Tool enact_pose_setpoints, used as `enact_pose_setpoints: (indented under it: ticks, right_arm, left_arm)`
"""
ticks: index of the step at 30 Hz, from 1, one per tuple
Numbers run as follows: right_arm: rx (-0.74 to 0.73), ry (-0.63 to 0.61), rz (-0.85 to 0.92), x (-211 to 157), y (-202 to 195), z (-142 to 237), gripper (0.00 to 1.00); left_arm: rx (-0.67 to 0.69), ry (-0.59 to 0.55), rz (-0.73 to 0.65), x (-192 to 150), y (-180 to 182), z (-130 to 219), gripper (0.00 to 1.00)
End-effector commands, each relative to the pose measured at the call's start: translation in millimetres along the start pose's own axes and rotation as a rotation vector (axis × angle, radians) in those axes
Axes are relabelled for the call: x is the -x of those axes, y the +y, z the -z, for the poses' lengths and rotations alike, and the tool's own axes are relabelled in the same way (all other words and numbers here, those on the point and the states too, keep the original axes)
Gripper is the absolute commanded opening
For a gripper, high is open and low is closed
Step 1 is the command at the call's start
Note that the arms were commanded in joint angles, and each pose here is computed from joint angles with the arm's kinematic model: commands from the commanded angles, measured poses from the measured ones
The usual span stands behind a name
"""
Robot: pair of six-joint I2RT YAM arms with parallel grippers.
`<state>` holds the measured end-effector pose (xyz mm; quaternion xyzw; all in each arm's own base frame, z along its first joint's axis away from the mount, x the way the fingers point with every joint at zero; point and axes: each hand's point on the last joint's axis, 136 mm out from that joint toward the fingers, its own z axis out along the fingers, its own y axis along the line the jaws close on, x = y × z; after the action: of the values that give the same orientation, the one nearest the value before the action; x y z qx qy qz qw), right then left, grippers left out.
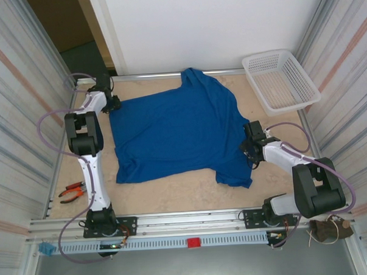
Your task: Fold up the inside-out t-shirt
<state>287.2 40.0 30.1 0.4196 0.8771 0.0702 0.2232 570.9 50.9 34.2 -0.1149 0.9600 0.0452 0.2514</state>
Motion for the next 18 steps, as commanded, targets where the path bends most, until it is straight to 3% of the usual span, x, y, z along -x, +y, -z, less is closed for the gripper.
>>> enact_pose_setpoints:
  ticks: [1, 4, 6, 7, 11, 14, 16, 18]
  right_arm:
    - [-0.036, -0.036, -0.037, 7.2, -10.6, 4.8, 0.46]
    - [-0.039, -0.04, -0.037, 7.8, -11.6, 5.8, 0.46]
    - [-0.044, -0.042, -0.038, 7.8, -13.1, 6.2, 0.46]
    - [-0.047, -0.044, -0.037, 8.0, -14.1, 6.4, 0.46]
    - [-0.068, -0.055, -0.046, 9.3, -19.5, 7.1, 0.46]
    - [-0.077, -0.06, -0.05, 9.5, -21.8, 7.0, 0.46]
    - [-0.087, -0.062, -0.055, 9.6, -24.3, 7.0, 0.46]
    - [-0.095, -0.066, -0.06, 10.0, -26.6, 7.5, 0.46]
  left_arm:
    - [0.057, 0.037, -0.002, -2.8, 14.2, -4.3, 0.37]
    - [0.065, 0.049, 0.004, -2.9, 17.9, -7.8, 0.19]
    - [0.063, 0.045, 0.008, 0.1, 18.9, -7.5, 0.01]
    - [0.056, 0.039, 0.014, 3.1, 19.1, -6.1, 0.0]
    - [-0.04, -0.011, 0.061, 22.4, 11.9, 9.7, 0.0]
    - [-0.149, -0.035, 0.172, 34.8, 13.3, 19.0, 0.0]
    - [-0.216, -0.04, 0.29, 39.0, 21.2, 20.3, 0.11]
    - [-0.29, -0.062, 0.427, 43.2, 32.0, 20.9, 0.3]
